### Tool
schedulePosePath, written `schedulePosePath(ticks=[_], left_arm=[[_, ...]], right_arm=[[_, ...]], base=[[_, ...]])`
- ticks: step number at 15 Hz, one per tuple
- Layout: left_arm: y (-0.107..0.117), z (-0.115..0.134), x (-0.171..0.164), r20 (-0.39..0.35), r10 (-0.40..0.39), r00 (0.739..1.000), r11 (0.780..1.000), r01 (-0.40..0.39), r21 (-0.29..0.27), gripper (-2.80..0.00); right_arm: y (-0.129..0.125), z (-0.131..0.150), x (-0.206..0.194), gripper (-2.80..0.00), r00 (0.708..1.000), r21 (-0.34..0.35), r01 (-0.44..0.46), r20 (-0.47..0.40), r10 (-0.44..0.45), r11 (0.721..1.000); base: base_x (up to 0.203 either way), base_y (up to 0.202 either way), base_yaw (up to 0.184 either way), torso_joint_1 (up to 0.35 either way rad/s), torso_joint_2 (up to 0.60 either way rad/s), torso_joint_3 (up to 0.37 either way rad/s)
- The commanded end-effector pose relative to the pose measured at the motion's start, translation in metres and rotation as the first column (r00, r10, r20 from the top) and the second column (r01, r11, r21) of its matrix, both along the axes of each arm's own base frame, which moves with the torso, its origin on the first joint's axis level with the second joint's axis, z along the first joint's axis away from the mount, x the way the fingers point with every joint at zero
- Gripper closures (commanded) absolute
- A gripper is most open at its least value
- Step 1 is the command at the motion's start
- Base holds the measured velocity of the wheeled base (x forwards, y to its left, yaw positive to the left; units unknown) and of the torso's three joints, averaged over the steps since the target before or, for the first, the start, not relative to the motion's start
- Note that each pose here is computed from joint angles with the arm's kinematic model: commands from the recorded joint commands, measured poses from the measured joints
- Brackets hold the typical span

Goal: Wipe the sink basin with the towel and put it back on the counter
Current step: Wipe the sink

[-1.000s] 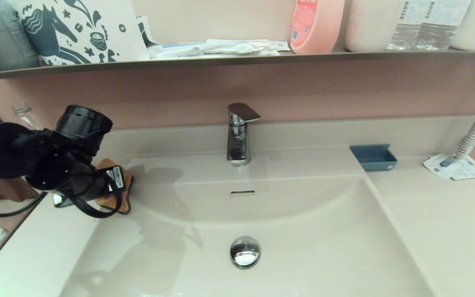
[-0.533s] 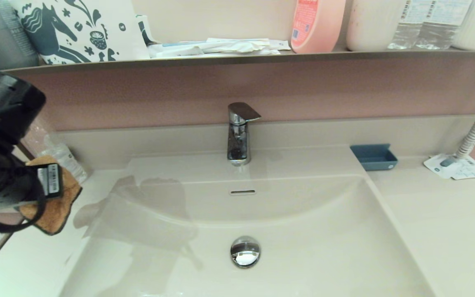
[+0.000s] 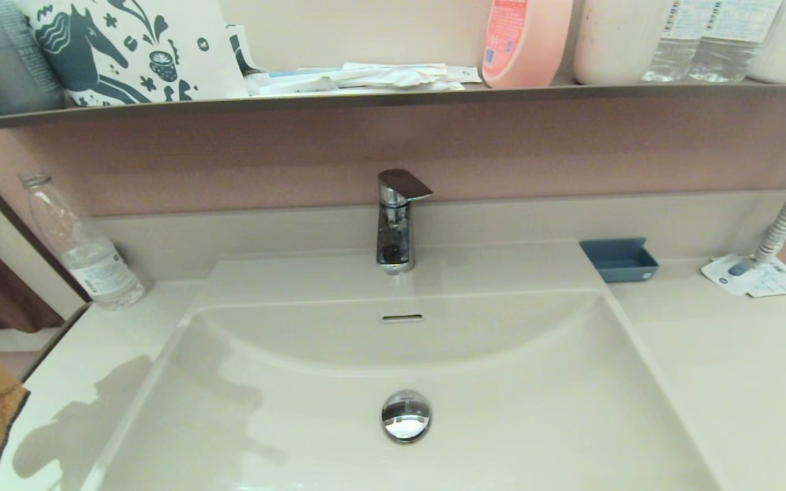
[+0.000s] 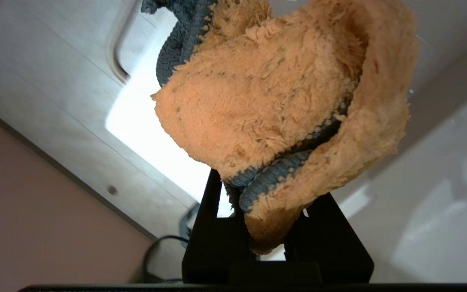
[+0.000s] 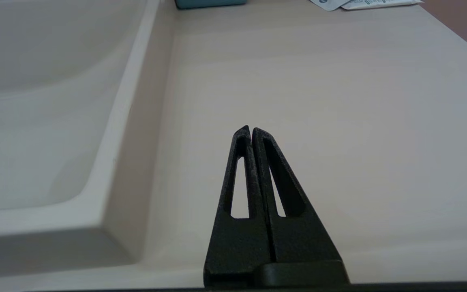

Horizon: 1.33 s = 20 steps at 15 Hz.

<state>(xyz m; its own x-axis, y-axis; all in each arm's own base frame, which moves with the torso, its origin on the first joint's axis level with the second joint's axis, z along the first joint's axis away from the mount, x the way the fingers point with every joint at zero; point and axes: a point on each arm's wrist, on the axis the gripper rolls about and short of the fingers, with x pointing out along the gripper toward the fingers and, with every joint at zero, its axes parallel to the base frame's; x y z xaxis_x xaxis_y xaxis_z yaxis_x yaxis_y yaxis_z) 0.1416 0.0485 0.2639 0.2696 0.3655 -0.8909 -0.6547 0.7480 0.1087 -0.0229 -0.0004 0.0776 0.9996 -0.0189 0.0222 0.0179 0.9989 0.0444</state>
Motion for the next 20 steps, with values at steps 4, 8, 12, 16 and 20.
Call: schedulePosePath(ticks=[4,8,12,16,20], left_arm=[[0.011,-0.021,-0.008,-0.004,0.035,0.999,0.975,-0.035,-0.22,0.0],[0.014,-0.04,-0.013,-0.033,0.065,0.997,0.962,-0.071,-0.263,0.0],[0.012,-0.044,-0.017,-0.011,0.061,0.998,0.962,-0.062,-0.267,-2.8],[0.01,-0.039,-0.021,0.019,0.057,0.998,0.967,-0.05,-0.251,-2.8],[0.01,-0.025,-0.016,0.077,0.043,0.996,0.973,-0.024,-0.228,0.0]], right_arm=[[0.0,0.0,0.0,0.0,1.0,0.0,0.001,-0.001,-0.001,1.0],[0.0,0.0,0.0,0.0,1.0,0.0,0.0,-0.001,0.0,1.0],[0.0,0.0,0.0,0.0,1.0,0.0,0.001,-0.001,-0.001,1.0],[0.0,0.0,0.0,0.0,1.0,0.0,0.0,-0.001,0.0,1.0],[0.0,0.0,0.0,0.0,1.0,0.0,0.0,-0.001,0.0,1.0]], base=[[0.0,0.0,0.0,0.0,0.0,0.0],[0.0,0.0,0.0,0.0,0.0,0.0],[0.0,0.0,0.0,0.0,0.0,0.0],[0.0,0.0,0.0,0.0,0.0,0.0],[0.0,0.0,0.0,0.0,0.0,0.0]])
